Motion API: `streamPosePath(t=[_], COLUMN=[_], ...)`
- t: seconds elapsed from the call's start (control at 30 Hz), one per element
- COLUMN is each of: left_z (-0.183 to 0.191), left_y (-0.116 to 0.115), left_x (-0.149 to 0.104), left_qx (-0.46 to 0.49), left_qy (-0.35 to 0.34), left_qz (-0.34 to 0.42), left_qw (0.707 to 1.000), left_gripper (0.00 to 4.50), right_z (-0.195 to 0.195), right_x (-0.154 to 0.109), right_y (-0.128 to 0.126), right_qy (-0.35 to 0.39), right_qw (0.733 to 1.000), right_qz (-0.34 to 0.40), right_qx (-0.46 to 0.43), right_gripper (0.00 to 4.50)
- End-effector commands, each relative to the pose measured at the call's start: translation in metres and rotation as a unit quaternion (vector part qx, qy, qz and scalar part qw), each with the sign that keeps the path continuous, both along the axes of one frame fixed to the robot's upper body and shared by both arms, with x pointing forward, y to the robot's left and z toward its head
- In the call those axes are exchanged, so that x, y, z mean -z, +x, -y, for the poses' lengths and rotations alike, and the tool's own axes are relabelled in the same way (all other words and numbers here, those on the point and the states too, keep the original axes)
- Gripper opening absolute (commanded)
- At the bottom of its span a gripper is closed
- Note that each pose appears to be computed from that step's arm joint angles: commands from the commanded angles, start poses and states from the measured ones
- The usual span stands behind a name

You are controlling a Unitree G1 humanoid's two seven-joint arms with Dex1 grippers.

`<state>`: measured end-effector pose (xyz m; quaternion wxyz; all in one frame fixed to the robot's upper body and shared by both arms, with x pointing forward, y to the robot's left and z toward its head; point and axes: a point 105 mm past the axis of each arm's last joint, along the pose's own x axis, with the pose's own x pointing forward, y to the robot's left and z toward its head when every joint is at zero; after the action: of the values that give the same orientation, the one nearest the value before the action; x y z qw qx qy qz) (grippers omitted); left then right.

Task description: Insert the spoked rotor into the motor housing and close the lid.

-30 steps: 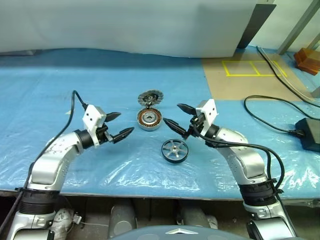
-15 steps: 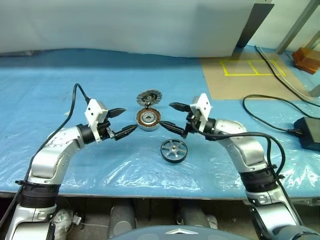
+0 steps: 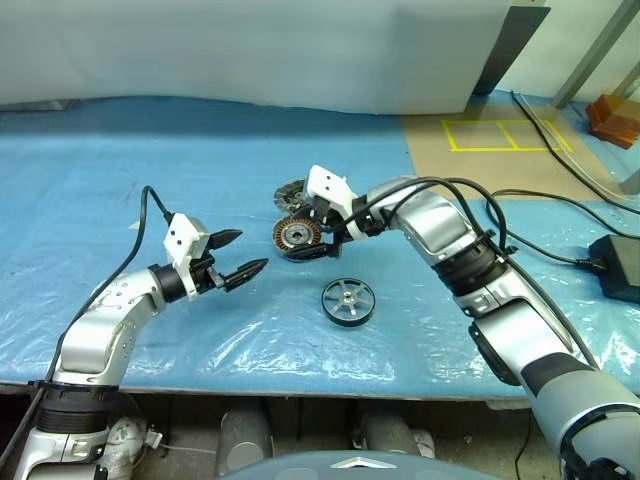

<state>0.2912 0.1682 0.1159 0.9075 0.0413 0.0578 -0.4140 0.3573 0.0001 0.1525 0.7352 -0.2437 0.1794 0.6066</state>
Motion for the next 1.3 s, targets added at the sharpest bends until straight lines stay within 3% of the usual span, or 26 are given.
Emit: streamPosePath(t=[0.03,0.3,0.5,0.8,1.03,1.17,1.3], left_z=[0.000,0.002,0.000,0.012,0.016,0.016,0.022], left_y=[-0.005,-0.003,-0.004,-0.009,-0.009,-0.006,-0.007], left_x=[-0.014,-0.013,-0.005,-0.001,0.001,0.001,0.002], left_qx=[0.004,-0.016,-0.044,-0.044,-0.050,-0.056,-0.052], left_qy=[0.006,-0.006,-0.006,-0.019,-0.023,-0.026,-0.030], left_qz=[0.039,0.048,0.048,0.046,0.048,0.051,0.051], left_qw=[0.999,0.999,0.998,0.998,0.997,0.997,0.997], left_gripper=[4.49,4.49,4.49,4.49,4.49,4.50,4.50], right_z=[-0.005,0.003,-0.001,0.010,0.014,0.011,0.007], right_x=[0.001,0.023,0.025,0.053,0.054,0.055,0.054], right_y=[0.003,0.003,0.004,0.008,0.015,0.015,0.016], right_qy=[-0.033,-0.095,-0.097,-0.139,-0.149,-0.155,-0.153], right_qw=[0.999,0.994,0.993,0.989,0.987,0.986,0.986], right_qz=[0.007,0.011,0.022,0.010,0.019,0.028,0.032], right_qx=[-0.018,-0.053,-0.060,-0.052,-0.048,-0.053,-0.051], right_gripper=[4.50,4.50,4.50,4.50,4.50,3.62,2.21])
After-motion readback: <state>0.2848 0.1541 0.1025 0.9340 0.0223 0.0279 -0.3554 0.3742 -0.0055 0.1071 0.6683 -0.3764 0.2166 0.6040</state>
